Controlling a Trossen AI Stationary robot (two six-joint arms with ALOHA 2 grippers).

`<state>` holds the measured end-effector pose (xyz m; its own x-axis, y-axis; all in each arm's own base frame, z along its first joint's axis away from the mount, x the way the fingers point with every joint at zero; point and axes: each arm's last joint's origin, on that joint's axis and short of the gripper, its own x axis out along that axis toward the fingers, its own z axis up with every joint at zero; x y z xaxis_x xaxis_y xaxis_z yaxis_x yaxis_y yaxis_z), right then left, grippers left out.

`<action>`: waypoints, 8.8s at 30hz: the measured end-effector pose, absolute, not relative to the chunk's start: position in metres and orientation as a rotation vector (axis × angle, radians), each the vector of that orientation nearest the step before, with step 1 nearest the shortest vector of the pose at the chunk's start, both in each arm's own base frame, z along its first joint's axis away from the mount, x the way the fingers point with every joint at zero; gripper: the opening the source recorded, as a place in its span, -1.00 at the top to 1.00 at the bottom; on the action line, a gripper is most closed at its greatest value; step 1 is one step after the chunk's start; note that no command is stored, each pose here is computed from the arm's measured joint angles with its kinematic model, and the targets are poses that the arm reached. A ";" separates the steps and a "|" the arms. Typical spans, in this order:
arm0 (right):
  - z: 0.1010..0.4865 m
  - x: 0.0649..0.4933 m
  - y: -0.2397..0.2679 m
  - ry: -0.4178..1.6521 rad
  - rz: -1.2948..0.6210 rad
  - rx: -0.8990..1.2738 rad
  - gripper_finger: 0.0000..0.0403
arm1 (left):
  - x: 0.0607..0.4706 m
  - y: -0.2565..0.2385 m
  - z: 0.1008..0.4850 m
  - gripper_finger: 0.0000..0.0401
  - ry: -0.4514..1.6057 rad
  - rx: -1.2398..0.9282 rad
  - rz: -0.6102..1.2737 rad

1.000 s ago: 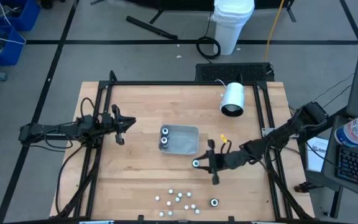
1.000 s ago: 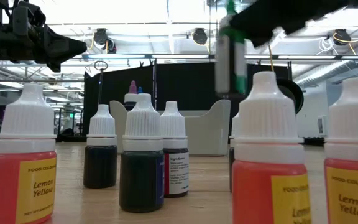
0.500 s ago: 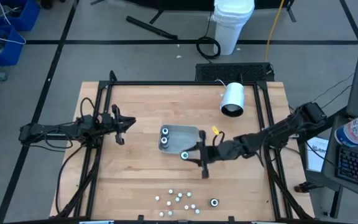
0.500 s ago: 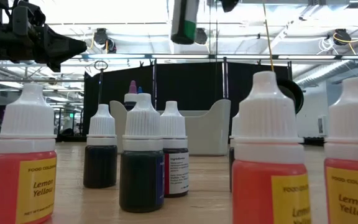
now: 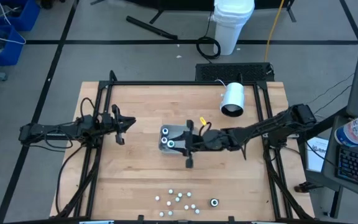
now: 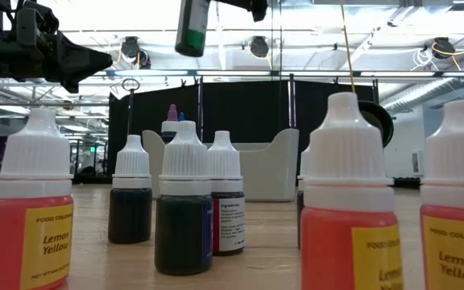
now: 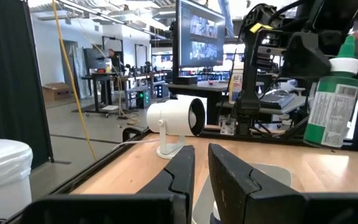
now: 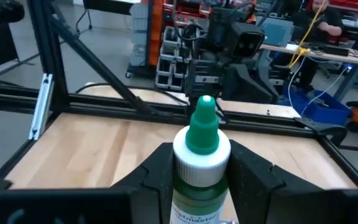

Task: Pick & Place food coloring
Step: Put the big green food coloring bottle into the gray bin, then put the black food coloring bottle into the gray bin

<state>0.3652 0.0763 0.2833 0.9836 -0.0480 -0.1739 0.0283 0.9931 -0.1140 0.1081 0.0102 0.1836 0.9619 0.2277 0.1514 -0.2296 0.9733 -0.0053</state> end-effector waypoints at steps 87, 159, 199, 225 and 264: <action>0.165 0.371 0.023 0.302 -0.297 0.091 0.43 | 0.108 0.010 0.183 0.74 -0.149 0.012 0.231; 0.140 0.382 0.019 0.339 -0.333 0.054 0.26 | 0.108 0.010 0.183 0.74 -0.146 0.019 0.234; 0.146 0.384 0.019 0.272 -0.345 0.068 0.44 | 0.108 0.010 0.183 0.74 -0.146 0.018 0.233; 0.147 0.385 0.019 0.240 -0.346 0.022 0.08 | 0.108 0.010 0.183 0.74 -0.146 0.019 0.233; 0.197 0.145 0.129 -0.058 -0.260 -0.228 0.31 | 0.108 0.010 0.183 0.74 -0.145 0.029 0.233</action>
